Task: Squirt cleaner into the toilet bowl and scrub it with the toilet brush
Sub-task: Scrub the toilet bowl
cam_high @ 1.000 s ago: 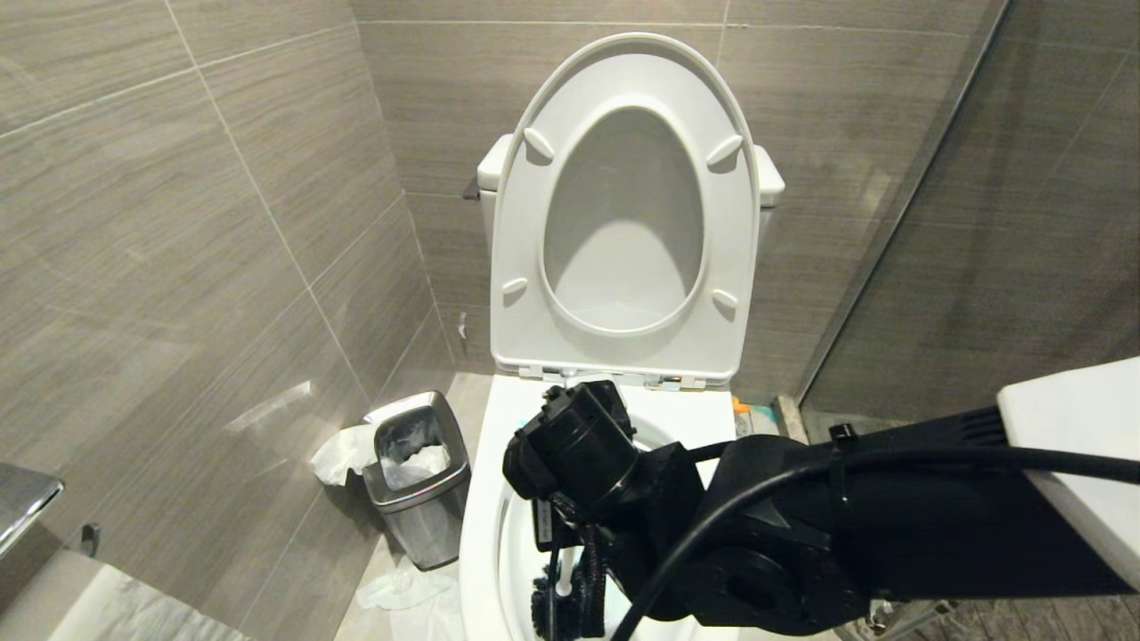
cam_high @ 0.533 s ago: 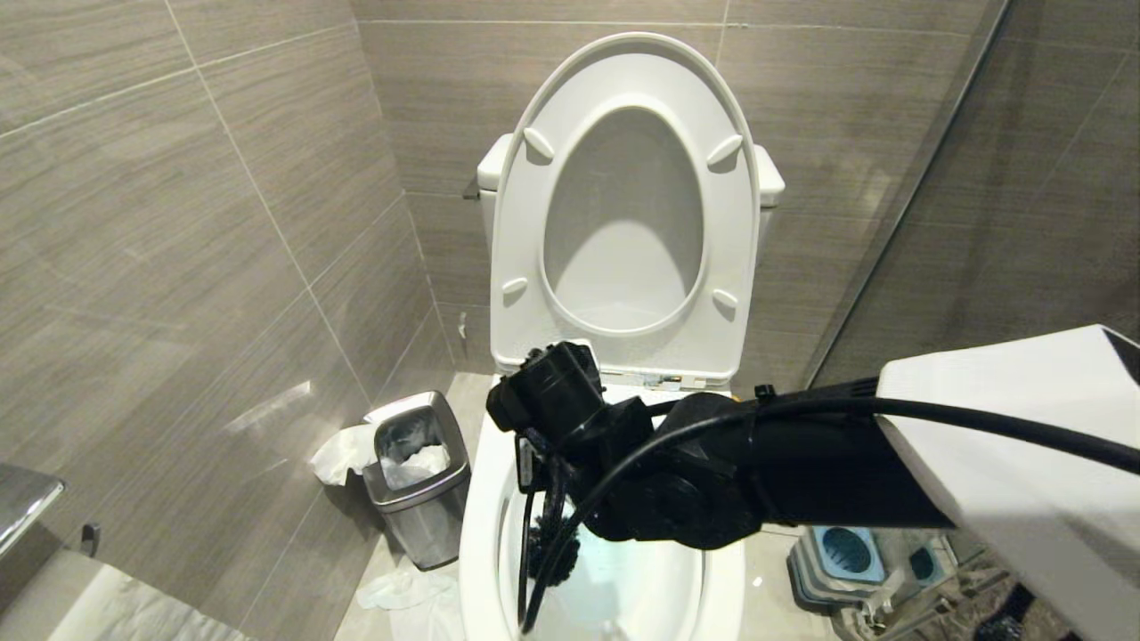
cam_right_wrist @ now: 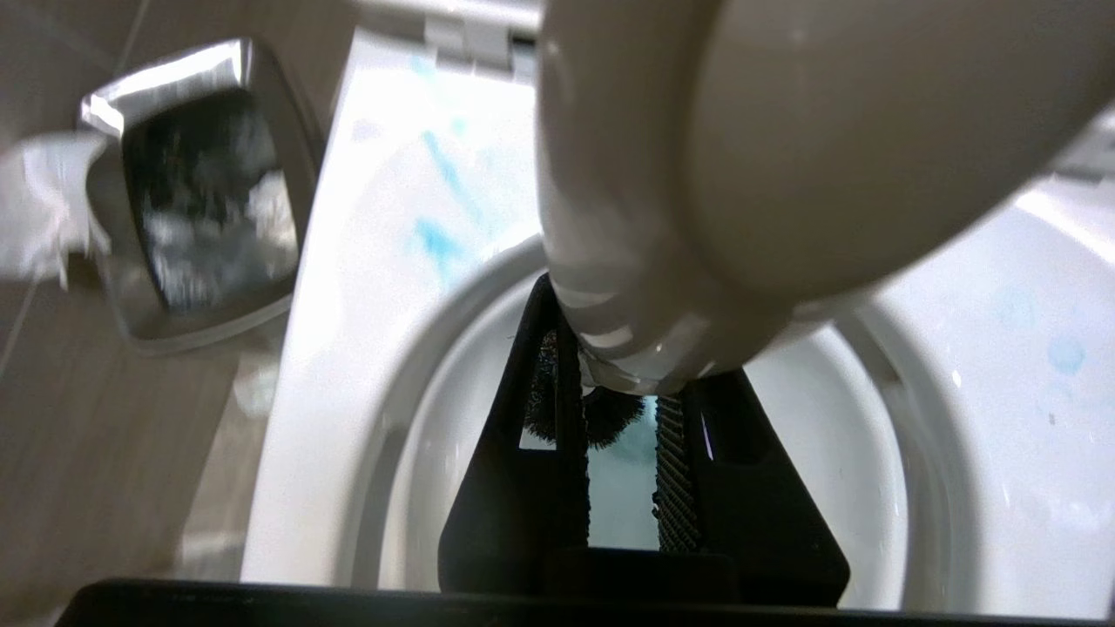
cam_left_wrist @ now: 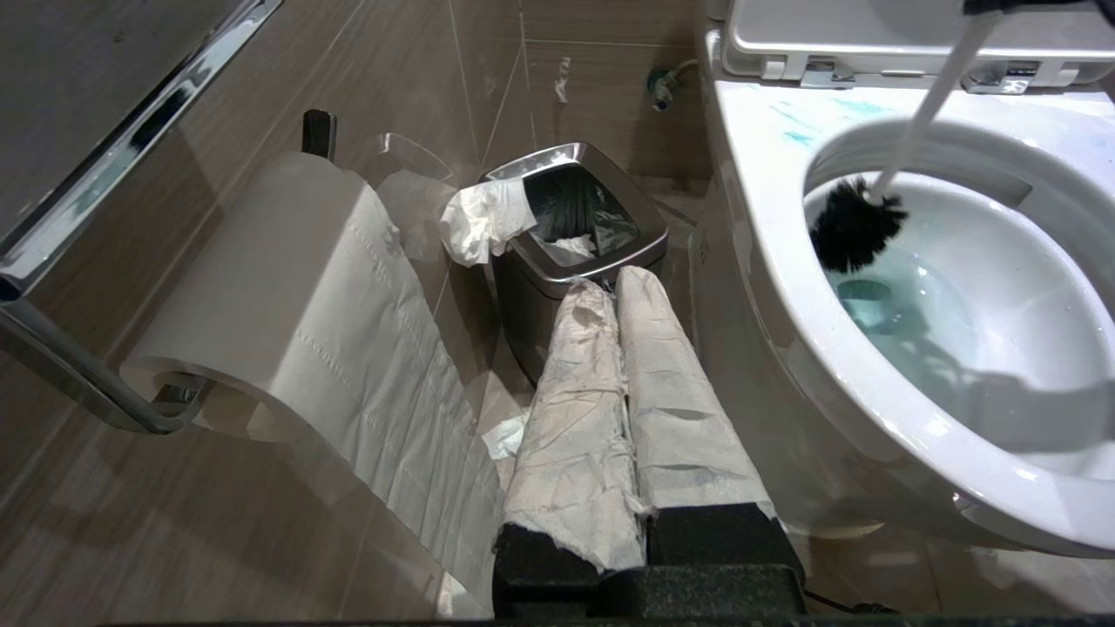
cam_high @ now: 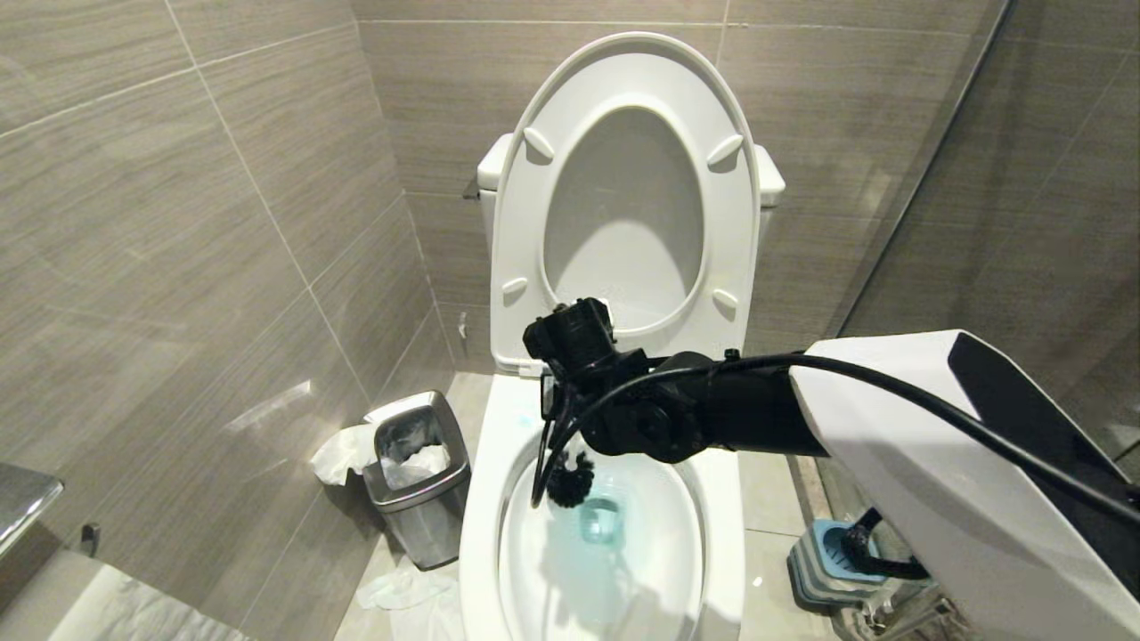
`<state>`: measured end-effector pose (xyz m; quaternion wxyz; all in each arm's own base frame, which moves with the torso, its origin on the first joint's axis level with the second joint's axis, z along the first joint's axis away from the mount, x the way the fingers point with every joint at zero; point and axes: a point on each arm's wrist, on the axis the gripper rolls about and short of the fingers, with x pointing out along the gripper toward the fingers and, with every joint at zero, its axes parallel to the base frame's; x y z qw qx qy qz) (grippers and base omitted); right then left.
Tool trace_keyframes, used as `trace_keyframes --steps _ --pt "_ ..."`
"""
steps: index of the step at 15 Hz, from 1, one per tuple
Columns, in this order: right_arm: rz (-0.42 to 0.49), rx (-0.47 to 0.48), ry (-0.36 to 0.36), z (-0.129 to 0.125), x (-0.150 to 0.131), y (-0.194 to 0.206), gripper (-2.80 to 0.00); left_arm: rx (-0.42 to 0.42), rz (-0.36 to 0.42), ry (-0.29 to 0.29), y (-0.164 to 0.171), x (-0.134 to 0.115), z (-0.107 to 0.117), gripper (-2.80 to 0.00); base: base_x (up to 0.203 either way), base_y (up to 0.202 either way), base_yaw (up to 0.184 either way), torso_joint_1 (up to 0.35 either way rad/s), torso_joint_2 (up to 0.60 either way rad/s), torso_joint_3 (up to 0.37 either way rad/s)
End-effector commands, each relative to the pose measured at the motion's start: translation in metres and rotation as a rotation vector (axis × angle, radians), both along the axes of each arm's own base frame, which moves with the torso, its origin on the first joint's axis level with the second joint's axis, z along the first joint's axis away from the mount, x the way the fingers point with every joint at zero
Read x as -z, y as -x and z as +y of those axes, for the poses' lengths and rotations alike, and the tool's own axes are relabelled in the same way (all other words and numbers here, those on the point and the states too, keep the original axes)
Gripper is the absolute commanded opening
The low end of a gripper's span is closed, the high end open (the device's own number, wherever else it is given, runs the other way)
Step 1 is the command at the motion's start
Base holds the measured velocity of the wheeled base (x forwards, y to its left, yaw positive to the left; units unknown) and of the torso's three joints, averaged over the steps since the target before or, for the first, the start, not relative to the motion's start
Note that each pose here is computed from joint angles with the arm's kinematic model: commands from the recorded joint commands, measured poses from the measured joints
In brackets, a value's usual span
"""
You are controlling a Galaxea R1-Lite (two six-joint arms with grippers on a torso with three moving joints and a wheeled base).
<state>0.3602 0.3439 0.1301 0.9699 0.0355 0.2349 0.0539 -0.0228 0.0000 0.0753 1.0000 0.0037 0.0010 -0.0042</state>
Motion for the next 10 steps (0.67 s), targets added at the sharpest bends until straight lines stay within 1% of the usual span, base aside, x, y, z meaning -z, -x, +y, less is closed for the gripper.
trace_keyframes --steps 1,4,5,8,10 --pt "-0.002 0.038 0.012 0.001 0.02 -0.015 -2.8 0.001 0.003 0.0 0.0 0.0 0.0 -2.8 0.0 0.0 0.0 0.0 0.0 0.0" --pt "-0.01 0.058 0.009 -0.01 0.007 -0.017 -2.8 -0.001 0.001 0.0 0.0 0.0 0.0 -2.8 0.0 0.0 0.0 0.0 0.0 0.0" --pt "0.0 0.061 0.018 -0.015 0.002 -0.015 -2.8 0.0 0.003 0.0 0.0 0.0 0.0 -2.8 0.0 0.0 0.0 0.0 0.0 0.0" --pt "0.018 0.118 0.036 -0.042 -0.003 -0.026 -2.8 0.0 0.002 0.0 0.0 0.0 0.0 -2.8 0.0 0.0 0.0 0.0 0.0 0.0" --pt "0.03 0.138 0.044 -0.054 -0.004 -0.027 -2.8 0.001 0.001 0.0 0.0 0.0 0.0 -2.8 0.0 0.0 0.0 0.0 0.0 0.0"
